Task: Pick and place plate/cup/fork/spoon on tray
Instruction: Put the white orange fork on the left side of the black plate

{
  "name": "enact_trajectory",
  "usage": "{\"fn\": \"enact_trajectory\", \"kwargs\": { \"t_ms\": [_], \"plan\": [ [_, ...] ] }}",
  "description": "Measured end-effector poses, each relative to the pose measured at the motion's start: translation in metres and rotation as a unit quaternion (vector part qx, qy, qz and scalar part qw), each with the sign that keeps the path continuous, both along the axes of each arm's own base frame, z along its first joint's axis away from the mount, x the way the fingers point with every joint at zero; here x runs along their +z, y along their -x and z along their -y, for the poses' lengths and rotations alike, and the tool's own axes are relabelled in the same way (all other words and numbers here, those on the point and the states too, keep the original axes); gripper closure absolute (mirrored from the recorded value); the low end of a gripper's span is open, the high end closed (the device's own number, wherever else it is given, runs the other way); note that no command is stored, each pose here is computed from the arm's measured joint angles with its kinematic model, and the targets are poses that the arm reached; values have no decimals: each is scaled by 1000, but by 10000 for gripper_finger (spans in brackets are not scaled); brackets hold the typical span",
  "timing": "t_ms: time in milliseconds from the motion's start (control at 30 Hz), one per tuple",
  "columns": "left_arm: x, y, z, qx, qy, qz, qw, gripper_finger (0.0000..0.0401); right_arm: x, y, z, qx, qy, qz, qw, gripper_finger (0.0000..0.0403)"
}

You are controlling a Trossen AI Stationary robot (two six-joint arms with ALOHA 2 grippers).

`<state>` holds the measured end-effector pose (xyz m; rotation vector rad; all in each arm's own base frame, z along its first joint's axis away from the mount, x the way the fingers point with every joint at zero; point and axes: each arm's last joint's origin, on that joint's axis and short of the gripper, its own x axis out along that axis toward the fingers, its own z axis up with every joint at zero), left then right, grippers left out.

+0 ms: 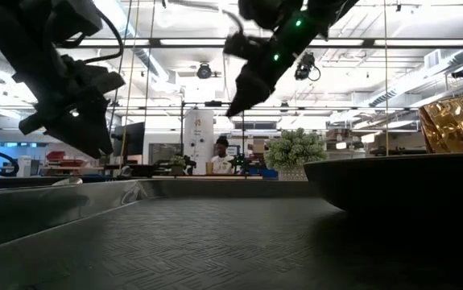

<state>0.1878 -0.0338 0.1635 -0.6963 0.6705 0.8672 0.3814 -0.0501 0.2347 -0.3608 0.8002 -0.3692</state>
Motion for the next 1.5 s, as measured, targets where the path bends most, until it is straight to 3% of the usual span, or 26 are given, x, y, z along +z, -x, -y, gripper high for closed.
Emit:
{"fn": "enact_trajectory", "kwargs": {
  "t_ms": [233, 633, 867, 933, 1100, 1267, 1500],
  "plan": [
    [4, -17, 11, 47, 3, -51, 998, 259, 20, 31, -4, 27, 30, 93, 995, 322],
    [5, -44, 19, 137, -10, -145, 980, 259, 25, 104, -21, 75, 3, 239, 968, 325],
    [1, -49, 20, 83, -37, -189, 978, 259, 23, 128, -34, 100, 7, 297, 950, 325],
    [1, -50, 19, 77, -36, -188, 978, 259, 23, 132, -37, 104, 7, 307, 946, 325],
    [0, -55, 15, 164, 9, -123, 979, 259, 21, 136, -41, 112, 5, 308, 945, 325],
    [-11, -69, 14, 187, 31, -79, 979, 259, 21, 136, -42, 114, 4, 308, 944, 325],
    [-27, -72, 9, 222, 36, -102, 969, 259, 21, 136, -45, 130, -2, 309, 942, 326]
  ]
}}
